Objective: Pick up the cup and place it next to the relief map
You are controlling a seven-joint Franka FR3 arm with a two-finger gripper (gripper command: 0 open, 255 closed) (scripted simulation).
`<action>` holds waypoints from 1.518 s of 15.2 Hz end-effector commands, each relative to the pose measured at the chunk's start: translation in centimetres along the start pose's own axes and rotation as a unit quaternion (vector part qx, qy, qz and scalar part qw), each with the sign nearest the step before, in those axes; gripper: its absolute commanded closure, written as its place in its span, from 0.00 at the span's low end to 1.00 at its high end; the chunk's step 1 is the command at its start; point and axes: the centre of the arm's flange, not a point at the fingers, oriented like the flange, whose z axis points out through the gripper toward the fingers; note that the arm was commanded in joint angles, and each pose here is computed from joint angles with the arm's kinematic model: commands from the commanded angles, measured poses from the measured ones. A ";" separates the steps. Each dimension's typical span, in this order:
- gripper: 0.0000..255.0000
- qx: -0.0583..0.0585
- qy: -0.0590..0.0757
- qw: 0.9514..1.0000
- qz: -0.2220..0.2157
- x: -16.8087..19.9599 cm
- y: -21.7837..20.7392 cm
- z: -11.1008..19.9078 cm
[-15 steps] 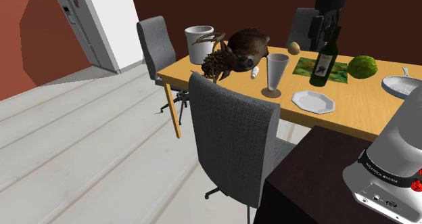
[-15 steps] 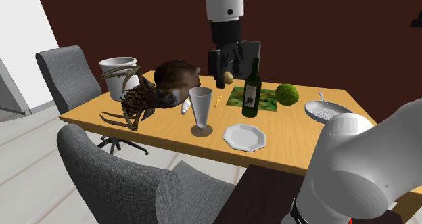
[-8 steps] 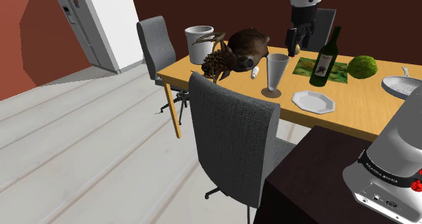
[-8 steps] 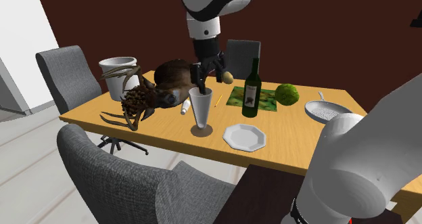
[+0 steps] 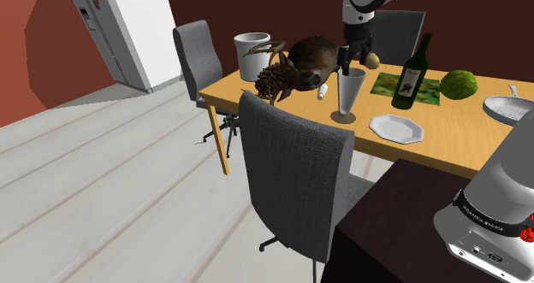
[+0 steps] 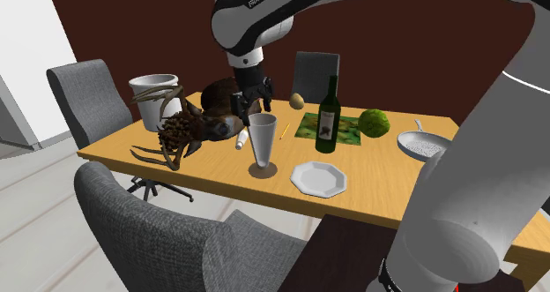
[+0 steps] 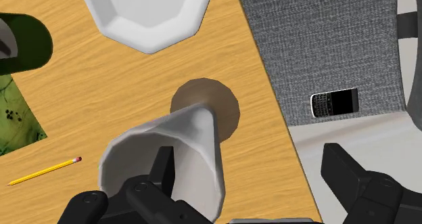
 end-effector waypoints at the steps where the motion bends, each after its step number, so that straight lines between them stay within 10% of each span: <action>1: 0.00 -0.006 0.002 1.000 0.005 2.4 0.5 1.1; 19: 0.00 -0.013 0.005 1.000 0.012 5.4 1.2 6.5; 20: 1.00 -0.013 0.005 1.000 0.012 5.4 1.2 6.5; 23: 1.00 -0.013 0.005 1.000 0.012 5.4 1.2 6.5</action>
